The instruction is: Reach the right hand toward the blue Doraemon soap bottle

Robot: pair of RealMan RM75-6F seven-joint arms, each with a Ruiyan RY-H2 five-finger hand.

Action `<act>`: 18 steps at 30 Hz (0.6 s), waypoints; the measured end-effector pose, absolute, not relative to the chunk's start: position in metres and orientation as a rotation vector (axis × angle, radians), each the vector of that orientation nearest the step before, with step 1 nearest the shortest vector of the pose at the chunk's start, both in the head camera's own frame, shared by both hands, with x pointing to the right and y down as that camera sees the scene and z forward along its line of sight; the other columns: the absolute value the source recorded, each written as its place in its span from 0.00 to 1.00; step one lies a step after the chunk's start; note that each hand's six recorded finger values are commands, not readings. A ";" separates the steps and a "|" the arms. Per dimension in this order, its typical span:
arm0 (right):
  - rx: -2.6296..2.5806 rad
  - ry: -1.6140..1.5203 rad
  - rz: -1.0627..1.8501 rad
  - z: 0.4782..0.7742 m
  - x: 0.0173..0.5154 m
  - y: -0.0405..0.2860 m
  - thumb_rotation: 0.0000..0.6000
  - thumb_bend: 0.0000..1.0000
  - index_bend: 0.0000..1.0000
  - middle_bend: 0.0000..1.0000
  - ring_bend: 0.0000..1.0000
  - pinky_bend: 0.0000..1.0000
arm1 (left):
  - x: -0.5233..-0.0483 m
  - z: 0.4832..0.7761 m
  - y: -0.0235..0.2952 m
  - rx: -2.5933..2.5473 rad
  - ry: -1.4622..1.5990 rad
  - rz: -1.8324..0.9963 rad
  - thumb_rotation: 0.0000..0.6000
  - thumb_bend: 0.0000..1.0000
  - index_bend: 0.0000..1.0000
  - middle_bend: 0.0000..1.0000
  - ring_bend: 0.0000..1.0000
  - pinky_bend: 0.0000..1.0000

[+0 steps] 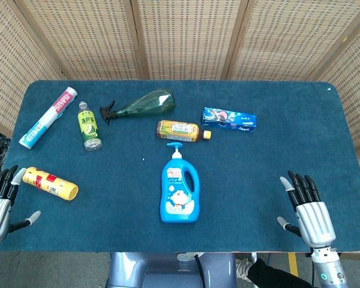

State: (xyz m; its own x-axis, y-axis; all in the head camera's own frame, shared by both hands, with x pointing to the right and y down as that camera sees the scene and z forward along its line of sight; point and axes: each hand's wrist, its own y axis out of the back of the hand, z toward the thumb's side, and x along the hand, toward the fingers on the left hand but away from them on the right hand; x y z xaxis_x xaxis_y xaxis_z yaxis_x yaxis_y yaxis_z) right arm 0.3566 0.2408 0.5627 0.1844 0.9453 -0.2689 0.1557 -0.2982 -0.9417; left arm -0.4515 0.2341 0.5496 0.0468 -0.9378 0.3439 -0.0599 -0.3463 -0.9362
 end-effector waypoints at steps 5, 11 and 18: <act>-1.639 -1.070 1.202 0.563 0.357 0.241 1.00 0.06 0.00 0.00 0.00 0.00 | -0.453 0.550 0.235 -1.534 1.044 -1.408 0.89 0.15 0.00 0.00 0.00 0.00; -1.657 -1.068 1.202 0.565 0.356 0.241 1.00 0.06 0.00 0.00 0.00 0.00 | -0.452 0.547 0.234 -1.535 1.049 -1.400 0.89 0.15 0.00 0.00 0.00 0.00; -1.672 -1.064 1.192 0.566 0.352 0.242 1.00 0.06 0.00 0.00 0.00 0.00 | -0.452 0.547 0.234 -1.538 1.051 -1.396 0.89 0.15 0.00 0.00 0.00 0.00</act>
State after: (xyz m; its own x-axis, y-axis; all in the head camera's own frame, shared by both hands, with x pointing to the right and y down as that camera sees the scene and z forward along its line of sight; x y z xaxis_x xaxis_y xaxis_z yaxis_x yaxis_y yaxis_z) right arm 0.3523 0.2418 0.5661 0.2001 0.9374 -0.2850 0.1778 -0.3208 -0.9303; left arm -0.4523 0.2340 0.5468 0.0494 -0.9391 0.3402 -0.0672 -0.3429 -0.9369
